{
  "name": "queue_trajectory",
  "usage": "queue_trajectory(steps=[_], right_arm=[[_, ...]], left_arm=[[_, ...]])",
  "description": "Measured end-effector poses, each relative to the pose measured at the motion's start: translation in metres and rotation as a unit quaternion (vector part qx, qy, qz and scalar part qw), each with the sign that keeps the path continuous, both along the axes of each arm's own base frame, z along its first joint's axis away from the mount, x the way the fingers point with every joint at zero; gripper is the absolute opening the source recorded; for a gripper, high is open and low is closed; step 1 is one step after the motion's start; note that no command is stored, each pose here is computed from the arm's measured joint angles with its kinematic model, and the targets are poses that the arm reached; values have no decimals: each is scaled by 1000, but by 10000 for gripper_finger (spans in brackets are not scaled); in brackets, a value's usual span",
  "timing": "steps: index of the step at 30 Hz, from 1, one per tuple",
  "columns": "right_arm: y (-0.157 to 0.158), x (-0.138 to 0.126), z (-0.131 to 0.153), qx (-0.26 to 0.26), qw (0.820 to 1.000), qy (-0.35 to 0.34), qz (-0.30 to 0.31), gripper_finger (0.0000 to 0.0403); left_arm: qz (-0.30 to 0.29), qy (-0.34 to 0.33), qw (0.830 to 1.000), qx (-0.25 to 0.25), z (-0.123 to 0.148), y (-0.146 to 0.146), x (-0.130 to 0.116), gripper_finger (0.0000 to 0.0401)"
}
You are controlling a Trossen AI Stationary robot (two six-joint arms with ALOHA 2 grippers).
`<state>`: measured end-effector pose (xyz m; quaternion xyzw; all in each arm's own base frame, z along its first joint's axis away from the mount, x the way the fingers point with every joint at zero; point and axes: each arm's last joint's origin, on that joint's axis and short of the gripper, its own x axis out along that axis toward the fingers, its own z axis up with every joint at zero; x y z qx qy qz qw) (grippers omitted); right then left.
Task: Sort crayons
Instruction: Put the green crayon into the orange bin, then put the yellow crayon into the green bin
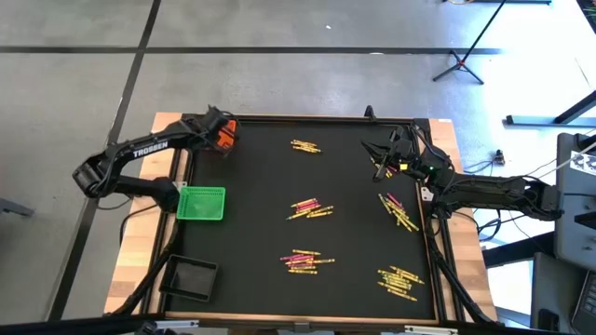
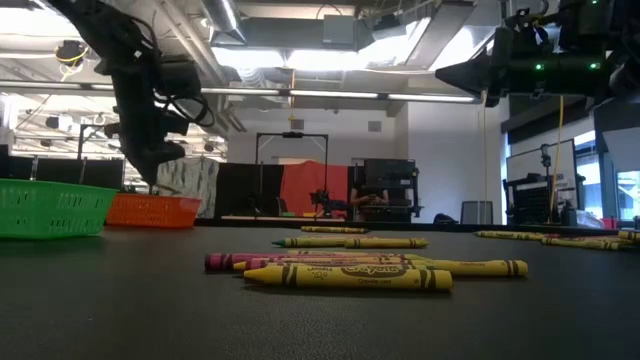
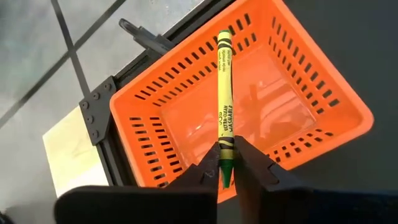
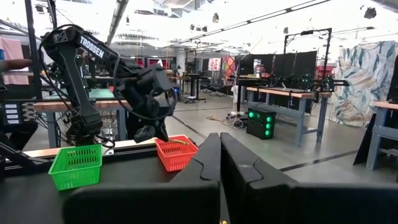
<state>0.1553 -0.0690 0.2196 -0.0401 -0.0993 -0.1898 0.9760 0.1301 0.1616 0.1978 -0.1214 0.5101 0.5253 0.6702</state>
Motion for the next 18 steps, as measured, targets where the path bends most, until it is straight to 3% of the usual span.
queue_trajectory(steps=[9, 13, 18], right_arm=[[0, 0, 0, 1, 1000, 2, 0, 1], [0, 0, 2, -3, 1000, -9, 0, 1], [1, 0, 2, -4, 1000, -11, 7, 1]], left_arm=[[0, -22, 1000, -10, 4, 4, -1, 103], [-60, -95, 993, -25, 16, 2, 15, 111], [-161, -191, 968, -23, 29, -4, 41, 112]])
